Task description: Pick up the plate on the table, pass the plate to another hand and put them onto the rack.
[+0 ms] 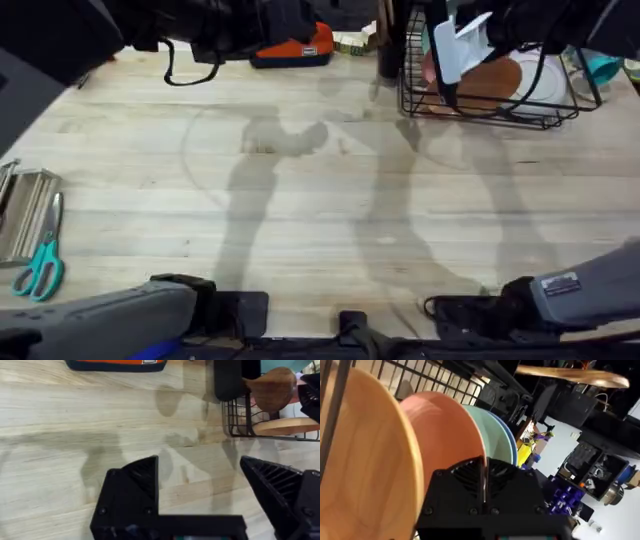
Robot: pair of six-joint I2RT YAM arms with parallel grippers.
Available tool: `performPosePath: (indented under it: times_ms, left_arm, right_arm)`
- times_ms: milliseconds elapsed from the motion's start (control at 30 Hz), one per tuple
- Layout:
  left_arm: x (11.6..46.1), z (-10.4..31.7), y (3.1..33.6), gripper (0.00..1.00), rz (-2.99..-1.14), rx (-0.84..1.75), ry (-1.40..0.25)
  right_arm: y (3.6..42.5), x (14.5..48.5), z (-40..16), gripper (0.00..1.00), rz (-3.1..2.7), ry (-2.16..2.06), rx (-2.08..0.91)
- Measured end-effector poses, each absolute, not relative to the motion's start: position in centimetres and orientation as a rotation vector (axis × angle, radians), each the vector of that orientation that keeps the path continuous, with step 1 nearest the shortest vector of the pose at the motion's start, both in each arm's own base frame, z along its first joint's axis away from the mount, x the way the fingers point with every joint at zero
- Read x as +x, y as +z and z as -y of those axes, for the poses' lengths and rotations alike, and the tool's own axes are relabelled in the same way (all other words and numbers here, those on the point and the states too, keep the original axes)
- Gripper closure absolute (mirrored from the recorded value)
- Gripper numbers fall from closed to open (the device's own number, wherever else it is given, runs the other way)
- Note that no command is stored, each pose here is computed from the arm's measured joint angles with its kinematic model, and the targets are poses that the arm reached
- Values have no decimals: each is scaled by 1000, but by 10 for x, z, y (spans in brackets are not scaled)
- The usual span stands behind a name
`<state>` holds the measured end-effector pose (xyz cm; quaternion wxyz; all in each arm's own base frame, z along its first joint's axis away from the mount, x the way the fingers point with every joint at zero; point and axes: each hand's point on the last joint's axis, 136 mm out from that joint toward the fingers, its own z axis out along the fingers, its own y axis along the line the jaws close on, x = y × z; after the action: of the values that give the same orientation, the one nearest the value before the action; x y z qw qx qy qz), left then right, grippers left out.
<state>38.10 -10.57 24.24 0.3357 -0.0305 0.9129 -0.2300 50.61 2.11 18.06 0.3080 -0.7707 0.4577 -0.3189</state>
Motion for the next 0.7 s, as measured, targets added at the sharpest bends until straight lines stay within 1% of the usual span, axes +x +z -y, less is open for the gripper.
performPosePath:
  times_ms: [100, 200, 333, 500, 700]
  left_arm:
    - [381, 106, 242, 6, -2382, -83, -601]
    - [381, 106, 242, 6, -2382, -83, -601]
    - [381, 106, 242, 6, -2382, -83, -601]
    - [381, 106, 242, 6, -2382, -83, -601]
    - [381, 106, 242, 6, -2381, -83, -601]
  right_arm:
    - [181, 507, -21, 972, -1209, -845, -2036]
    - [182, 508, -21, 921, -1205, -852, -2031]
    - [183, 509, -21, 879, -1202, -856, -2027]
    - [186, 511, -21, 848, -1193, -870, -2018]
    - [189, 520, -21, 833, -1172, -907, -1993]
